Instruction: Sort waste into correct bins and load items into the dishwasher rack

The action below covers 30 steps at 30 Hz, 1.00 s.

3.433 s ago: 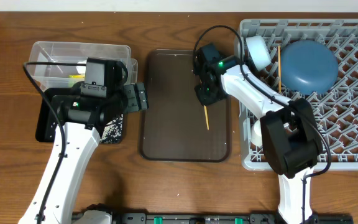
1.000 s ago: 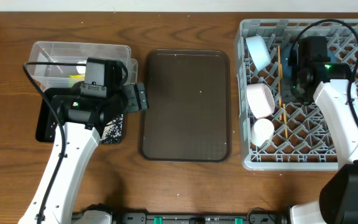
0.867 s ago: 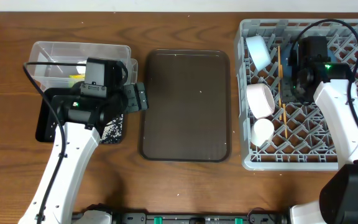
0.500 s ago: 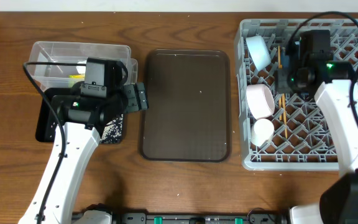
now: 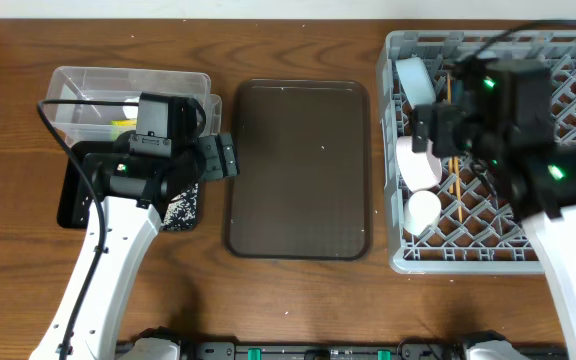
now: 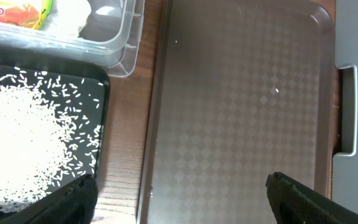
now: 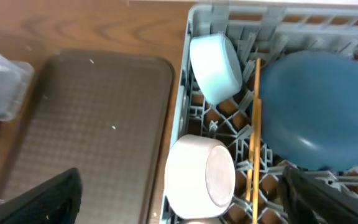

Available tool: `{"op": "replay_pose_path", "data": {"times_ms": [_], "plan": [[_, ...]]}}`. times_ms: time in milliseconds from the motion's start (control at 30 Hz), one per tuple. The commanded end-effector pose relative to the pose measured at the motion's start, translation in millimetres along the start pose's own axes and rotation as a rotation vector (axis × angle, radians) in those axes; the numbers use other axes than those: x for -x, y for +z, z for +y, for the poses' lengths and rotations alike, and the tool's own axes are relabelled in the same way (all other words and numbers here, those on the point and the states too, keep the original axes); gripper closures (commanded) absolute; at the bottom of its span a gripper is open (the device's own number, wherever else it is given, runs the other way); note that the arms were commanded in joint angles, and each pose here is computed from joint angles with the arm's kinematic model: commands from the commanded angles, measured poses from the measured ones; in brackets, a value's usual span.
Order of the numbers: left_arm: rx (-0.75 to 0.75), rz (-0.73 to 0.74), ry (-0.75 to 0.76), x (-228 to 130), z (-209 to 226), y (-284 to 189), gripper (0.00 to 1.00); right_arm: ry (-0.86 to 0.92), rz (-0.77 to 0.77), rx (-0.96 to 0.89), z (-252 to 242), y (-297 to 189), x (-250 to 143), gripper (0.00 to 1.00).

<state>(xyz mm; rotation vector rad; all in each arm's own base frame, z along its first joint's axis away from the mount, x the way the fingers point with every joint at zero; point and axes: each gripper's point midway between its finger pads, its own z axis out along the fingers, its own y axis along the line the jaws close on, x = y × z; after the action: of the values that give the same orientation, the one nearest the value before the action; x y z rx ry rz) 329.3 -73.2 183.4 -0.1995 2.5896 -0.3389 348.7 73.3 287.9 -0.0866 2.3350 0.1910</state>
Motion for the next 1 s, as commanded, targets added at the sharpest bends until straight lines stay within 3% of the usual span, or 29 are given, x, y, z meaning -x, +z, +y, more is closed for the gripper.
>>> {"op": "replay_pose_path", "data": {"times_ms": [0,400,700,967], "plan": [[0.004,-0.023,0.012,6,0,-5,0.11,0.037,-0.078,0.005,1,-38,9,0.01],[0.004,-0.023,0.012,6,0,-5,0.11,-0.038,0.007,-0.089,-18,-88,-40,0.01],[0.004,-0.023,0.012,6,0,-5,0.11,0.077,-0.287,-0.188,-38,-144,-6,0.01],[0.004,-0.023,0.012,6,0,-5,0.11,0.083,-0.345,-0.264,-55,-155,-16,0.01]]}}
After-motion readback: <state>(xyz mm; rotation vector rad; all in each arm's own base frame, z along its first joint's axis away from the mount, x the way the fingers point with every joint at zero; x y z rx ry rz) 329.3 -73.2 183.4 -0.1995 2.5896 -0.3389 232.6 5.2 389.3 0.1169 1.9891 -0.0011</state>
